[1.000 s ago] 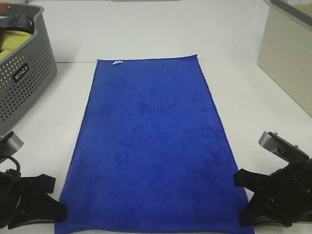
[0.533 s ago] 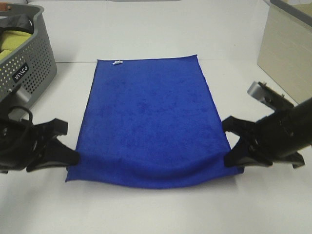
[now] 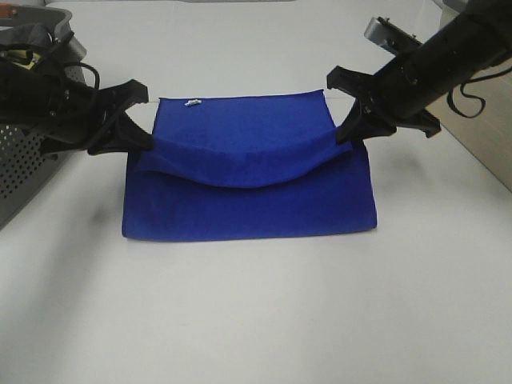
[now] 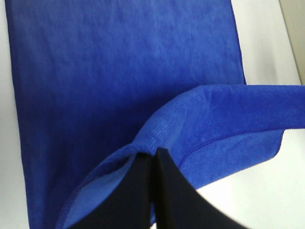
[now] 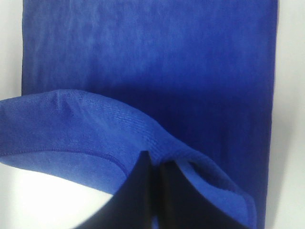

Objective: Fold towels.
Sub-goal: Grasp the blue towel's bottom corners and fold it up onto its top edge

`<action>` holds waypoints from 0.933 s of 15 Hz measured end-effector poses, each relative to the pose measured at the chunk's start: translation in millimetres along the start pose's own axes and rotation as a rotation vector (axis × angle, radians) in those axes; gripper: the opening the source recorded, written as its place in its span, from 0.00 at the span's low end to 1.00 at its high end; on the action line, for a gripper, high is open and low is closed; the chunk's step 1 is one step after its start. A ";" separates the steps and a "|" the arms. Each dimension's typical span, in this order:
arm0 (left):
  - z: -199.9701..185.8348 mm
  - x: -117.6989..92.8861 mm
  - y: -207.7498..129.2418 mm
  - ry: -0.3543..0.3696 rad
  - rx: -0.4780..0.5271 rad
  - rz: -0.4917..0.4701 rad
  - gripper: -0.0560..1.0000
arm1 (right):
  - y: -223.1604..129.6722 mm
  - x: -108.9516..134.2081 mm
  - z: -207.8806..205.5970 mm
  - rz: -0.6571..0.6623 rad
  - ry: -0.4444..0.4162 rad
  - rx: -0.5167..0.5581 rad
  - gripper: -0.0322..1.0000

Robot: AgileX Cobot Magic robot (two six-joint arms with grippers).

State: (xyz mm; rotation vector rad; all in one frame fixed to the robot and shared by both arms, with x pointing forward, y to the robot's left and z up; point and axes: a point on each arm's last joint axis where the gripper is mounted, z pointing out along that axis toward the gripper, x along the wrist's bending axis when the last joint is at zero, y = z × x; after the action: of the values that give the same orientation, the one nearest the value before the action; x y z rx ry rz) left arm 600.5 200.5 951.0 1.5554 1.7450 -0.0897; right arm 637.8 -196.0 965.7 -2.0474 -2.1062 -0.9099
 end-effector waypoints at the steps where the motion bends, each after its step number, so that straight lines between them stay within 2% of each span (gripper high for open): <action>1: 6.1 2.7 14.3 -0.002 -0.023 -0.007 0.05 | 15.5 1.5 4.7 -0.009 0.006 -0.014 0.03; 4: 22.9 12.0 48.8 0.000 -0.084 -0.010 0.05 | 61.5 -2.2 17.2 -0.030 0.036 -0.060 0.03; 7: 37.0 15.1 84.6 0.000 -0.168 0.017 0.05 | 97.2 -16.4 33.8 -0.035 0.048 -0.114 0.03; 12: 76.3 23.3 128.5 -0.010 -0.266 0.065 0.05 | 134.8 -35.7 69.6 -0.069 0.064 -0.210 0.03; 14: 99.9 35.7 141.6 0.010 -0.316 0.069 0.05 | 139.9 -48.7 94.6 -0.077 0.046 -0.252 0.03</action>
State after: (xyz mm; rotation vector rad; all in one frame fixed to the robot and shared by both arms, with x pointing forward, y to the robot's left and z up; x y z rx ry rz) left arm 774.7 212.1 922.0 1.3823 1.6205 0.2194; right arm 806.4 -205.4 916.9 -2.0416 -2.1565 -1.2808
